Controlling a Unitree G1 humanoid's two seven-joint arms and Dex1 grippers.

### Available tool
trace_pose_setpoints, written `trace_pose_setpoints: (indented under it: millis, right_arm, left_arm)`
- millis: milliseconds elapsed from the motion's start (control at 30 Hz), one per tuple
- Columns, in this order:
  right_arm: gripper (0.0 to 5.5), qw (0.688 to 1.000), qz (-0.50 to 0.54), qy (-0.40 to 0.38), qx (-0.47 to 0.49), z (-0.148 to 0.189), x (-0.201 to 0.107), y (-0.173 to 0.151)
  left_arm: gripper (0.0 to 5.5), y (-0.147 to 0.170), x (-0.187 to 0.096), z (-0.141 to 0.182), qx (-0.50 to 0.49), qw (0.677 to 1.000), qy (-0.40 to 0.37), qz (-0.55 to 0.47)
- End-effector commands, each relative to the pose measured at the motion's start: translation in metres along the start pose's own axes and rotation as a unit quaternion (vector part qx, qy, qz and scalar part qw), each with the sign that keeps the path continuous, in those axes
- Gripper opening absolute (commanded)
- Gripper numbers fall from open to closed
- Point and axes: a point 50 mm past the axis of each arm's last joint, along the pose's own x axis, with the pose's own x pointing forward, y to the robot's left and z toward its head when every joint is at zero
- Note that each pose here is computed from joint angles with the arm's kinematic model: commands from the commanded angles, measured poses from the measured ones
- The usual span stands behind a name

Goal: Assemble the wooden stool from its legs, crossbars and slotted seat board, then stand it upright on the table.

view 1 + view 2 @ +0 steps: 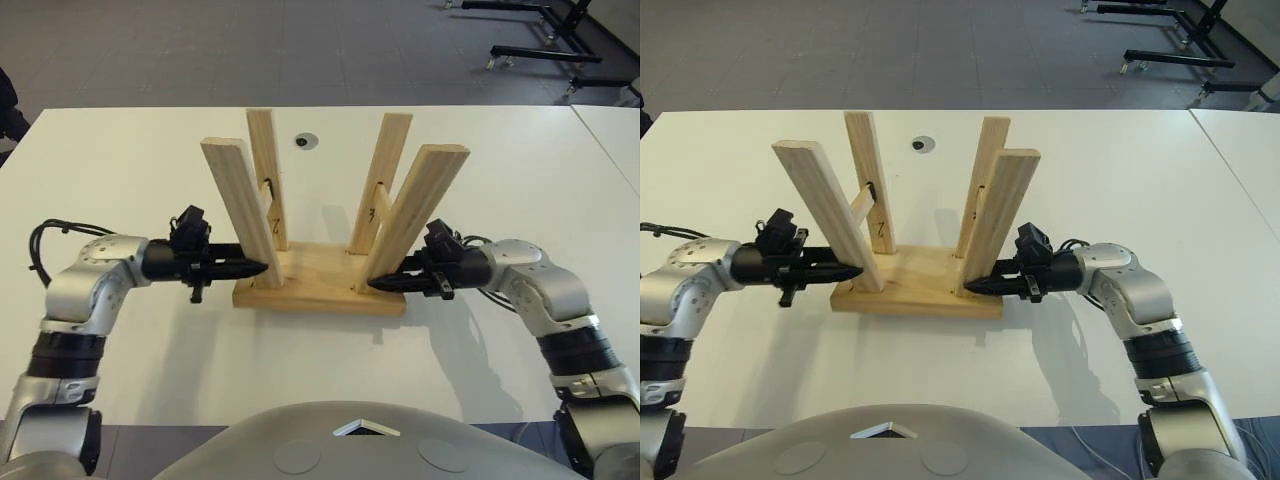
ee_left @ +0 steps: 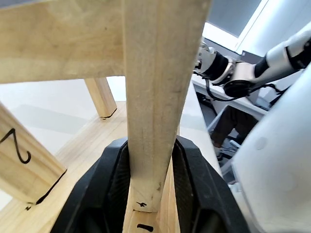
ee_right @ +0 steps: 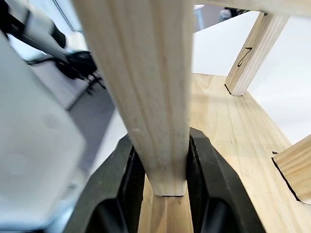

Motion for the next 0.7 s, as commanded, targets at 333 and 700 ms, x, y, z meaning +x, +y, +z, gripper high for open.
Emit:
trace_pose_setpoints:
  millis: [333, 700]
  right_arm:
    - [1.03, 0.945, -0.009, 0.003, 0.327, 0.009, -0.010, 0.044]
    - [3.53, 0.939, -0.154, -0.066, 0.301, -0.002, -0.062, 0.024]
  left_arm:
    - [1.84, -0.044, -0.016, -0.015, -0.152, 0.984, -0.001, 0.093]
    - [3.84, -0.046, -0.057, -0.024, -0.108, 0.977, -0.002, 0.183]
